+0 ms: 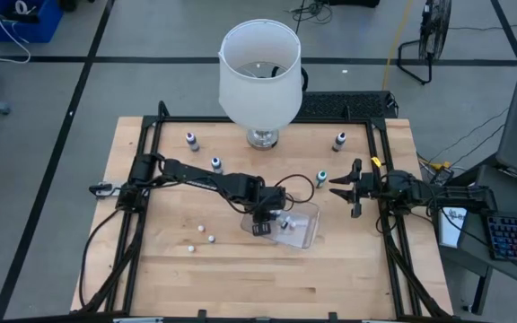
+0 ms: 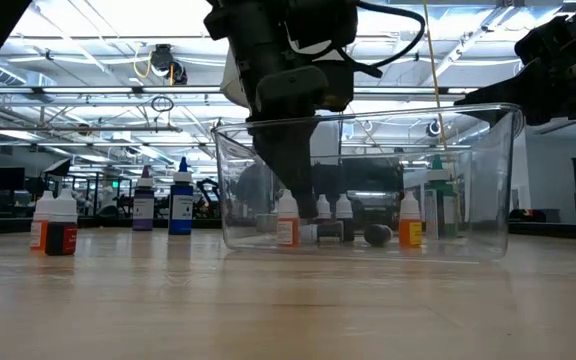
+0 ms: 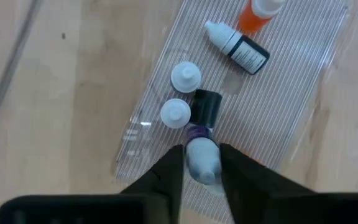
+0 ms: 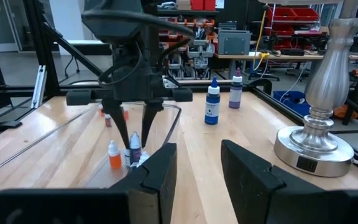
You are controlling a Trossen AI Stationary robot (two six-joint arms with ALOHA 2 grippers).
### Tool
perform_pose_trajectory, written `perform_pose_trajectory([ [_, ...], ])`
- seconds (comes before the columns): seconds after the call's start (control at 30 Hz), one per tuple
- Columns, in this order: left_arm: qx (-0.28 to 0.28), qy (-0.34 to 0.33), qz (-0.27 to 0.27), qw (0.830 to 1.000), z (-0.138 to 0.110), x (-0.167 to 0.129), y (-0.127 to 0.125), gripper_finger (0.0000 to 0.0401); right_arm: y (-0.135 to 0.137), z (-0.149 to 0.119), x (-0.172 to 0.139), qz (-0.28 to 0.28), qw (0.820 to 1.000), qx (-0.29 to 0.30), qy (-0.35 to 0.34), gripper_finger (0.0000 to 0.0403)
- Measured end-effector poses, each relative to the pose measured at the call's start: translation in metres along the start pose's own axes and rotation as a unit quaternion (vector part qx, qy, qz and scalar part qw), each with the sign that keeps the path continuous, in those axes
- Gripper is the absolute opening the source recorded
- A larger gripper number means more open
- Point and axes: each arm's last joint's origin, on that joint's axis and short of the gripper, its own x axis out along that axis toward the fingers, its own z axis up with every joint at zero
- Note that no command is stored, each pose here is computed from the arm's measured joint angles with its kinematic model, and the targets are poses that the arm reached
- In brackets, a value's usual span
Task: Pick & Place food coloring
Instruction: Put the small purple food coloring bottle into the transparent bin, then put the red food coloring bottle into the transparent bin
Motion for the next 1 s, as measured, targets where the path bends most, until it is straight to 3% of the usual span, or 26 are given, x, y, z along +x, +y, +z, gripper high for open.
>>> perform_pose_trajectory([
  [0.1, -0.002, -0.001, 0.000, 1.000, 0.000, 0.000, 0.000, 0.0157, 0.000, 0.000, 0.000, 0.000, 1.000, 0.000, 0.000, 0.0114],
  [0.23, -0.009, -0.001, 0.000, 1.000, 0.000, 0.000, -0.001, 0.0183, 0.000, 0.000, 0.000, 0.000, 1.000, 0.000, 0.000, 0.0114],
  [0.53, -0.011, -0.012, -0.002, 1.000, 0.002, -0.007, -0.001, 0.0175, 0.000, 0.000, 0.000, 0.000, 1.000, 0.000, 0.000, 0.0114],
  [0.67, -0.014, -0.037, -0.007, 0.999, 0.004, -0.031, -0.001, 0.0166, 0.000, 0.000, 0.000, 0.000, 1.000, 0.000, 0.000, 0.0114],
  [0.83, -0.028, -0.076, -0.017, 0.997, 0.001, -0.083, -0.003, 0.0158, 0.000, 0.000, 0.000, 0.000, 1.000, 0.000, 0.000, 0.0114],
  [1.0, -0.058, -0.020, 0.001, 0.998, -0.028, -0.121, -0.014, 0.0158, 0.000, 0.000, 0.000, 0.000, 1.000, 0.000, 0.000, 0.0114],
])
